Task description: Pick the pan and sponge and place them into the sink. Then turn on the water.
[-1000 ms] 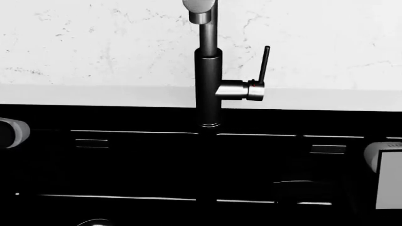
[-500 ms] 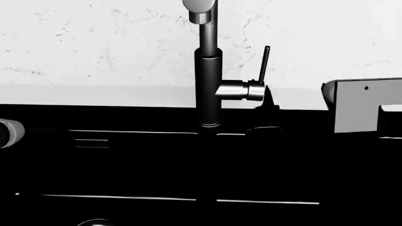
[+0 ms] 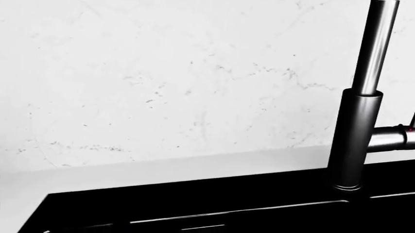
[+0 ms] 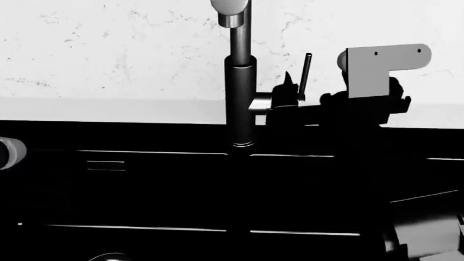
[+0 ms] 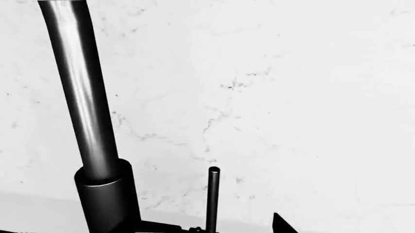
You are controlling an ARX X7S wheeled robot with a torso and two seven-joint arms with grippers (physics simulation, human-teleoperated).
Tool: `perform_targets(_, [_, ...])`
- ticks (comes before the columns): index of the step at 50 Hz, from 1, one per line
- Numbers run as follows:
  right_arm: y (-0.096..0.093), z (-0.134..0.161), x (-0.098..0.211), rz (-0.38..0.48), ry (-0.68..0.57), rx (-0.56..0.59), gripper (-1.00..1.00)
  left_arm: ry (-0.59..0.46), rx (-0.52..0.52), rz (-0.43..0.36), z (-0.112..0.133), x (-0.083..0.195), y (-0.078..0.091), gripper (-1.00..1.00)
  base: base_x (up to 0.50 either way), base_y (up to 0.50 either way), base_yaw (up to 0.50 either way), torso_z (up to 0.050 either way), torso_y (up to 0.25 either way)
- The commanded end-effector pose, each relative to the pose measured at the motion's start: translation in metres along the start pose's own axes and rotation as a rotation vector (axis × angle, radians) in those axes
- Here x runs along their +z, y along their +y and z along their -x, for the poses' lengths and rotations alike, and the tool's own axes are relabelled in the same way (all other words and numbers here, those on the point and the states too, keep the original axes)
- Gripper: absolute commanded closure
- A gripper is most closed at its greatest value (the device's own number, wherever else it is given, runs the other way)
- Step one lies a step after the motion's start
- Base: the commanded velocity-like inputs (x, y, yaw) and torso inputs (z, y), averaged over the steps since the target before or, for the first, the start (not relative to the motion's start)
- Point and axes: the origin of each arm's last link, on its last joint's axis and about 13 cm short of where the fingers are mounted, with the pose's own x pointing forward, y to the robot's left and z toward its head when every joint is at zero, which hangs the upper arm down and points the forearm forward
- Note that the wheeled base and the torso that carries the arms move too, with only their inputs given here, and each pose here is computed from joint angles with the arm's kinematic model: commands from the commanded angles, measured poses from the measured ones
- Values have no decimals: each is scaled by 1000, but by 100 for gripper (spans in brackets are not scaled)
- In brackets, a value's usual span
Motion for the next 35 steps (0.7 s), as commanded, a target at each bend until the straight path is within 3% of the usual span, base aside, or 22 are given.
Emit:
perform_targets(1, [-2,-27,0,22,35,5,-100,-3,10,3,1,2,3,-100,0,0,0,0,0])
perform_targets(13, [-2,-55,0,21,59,17,-100,-9,6,3,6,13,7,-100,0,0,0,0,0])
perform_targets(22, [3,-57,-1,8,90,18,-100,-3,16,10,6,18,7,-100,0,0,0,0,0])
perform_targets(35, [5,-58,1,-3,95,12,-100,-50,13,8,7,59,7,-100,0,0,0,0,0])
